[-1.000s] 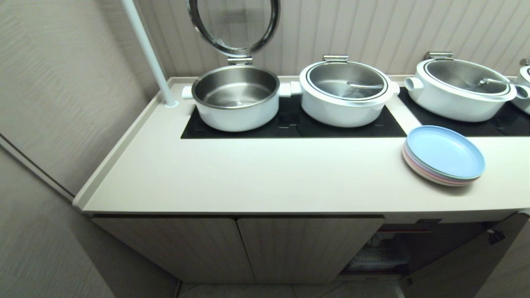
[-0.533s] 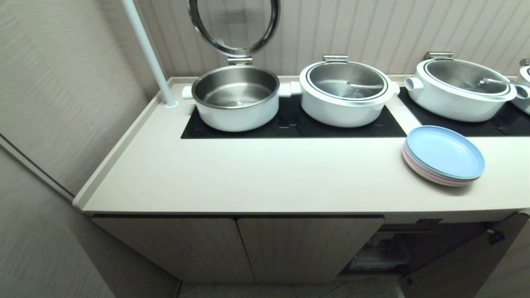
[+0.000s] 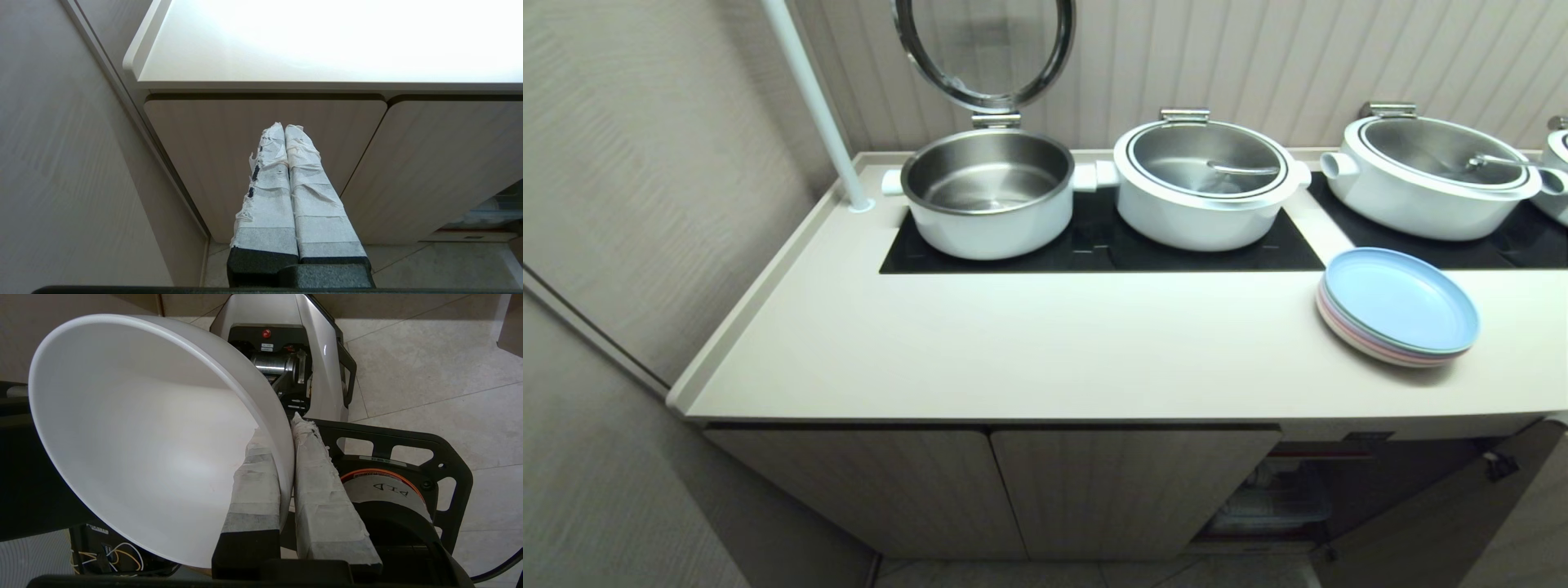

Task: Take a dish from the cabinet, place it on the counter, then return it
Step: Put it back into the cabinet

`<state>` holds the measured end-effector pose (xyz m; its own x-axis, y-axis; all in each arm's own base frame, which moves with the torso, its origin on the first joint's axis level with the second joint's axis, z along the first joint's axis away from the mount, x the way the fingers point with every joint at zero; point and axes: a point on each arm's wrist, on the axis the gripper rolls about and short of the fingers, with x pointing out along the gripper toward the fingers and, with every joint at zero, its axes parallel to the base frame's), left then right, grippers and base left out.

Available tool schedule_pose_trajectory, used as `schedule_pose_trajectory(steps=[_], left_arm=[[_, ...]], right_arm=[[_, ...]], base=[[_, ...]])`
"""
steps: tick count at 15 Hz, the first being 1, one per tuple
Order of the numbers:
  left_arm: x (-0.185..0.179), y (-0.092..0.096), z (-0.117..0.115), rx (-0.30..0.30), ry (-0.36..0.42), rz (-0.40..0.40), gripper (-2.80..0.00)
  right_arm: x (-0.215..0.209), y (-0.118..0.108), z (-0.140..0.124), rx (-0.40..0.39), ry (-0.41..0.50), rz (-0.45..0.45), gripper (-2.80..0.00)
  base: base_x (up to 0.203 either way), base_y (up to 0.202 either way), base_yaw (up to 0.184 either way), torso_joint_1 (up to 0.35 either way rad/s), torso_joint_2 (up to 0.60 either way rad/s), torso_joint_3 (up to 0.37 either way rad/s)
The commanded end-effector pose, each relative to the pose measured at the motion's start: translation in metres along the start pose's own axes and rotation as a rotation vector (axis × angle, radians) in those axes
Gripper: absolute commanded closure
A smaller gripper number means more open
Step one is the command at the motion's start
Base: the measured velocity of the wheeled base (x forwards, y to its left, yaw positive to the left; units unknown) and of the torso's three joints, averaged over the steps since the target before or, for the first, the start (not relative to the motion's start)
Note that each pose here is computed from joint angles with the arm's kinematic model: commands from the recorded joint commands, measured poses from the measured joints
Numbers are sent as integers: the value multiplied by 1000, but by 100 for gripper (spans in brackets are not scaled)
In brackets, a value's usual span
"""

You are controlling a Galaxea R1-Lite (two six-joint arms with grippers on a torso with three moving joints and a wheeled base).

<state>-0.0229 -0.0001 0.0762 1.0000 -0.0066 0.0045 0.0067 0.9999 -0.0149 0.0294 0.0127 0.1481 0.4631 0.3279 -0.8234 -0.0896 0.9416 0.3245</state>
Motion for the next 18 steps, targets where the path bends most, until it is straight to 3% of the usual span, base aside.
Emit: schedule_pose_trajectory(steps=[1, 8, 18], left_arm=[[0, 0, 0, 0, 0, 0, 0], [0, 0, 0, 0, 1, -1, 0], [0, 0, 0, 0, 1, 0, 0]], right_arm=[[0, 0, 0, 2, 2, 0, 0], [0, 0, 0, 3, 3, -1, 0], [0, 0, -1, 5, 3, -1, 0]], base=[[0, 0, 0, 0, 0, 0], [-1, -20, -1, 1, 2, 1], [0, -191, 0, 2, 2, 3]])
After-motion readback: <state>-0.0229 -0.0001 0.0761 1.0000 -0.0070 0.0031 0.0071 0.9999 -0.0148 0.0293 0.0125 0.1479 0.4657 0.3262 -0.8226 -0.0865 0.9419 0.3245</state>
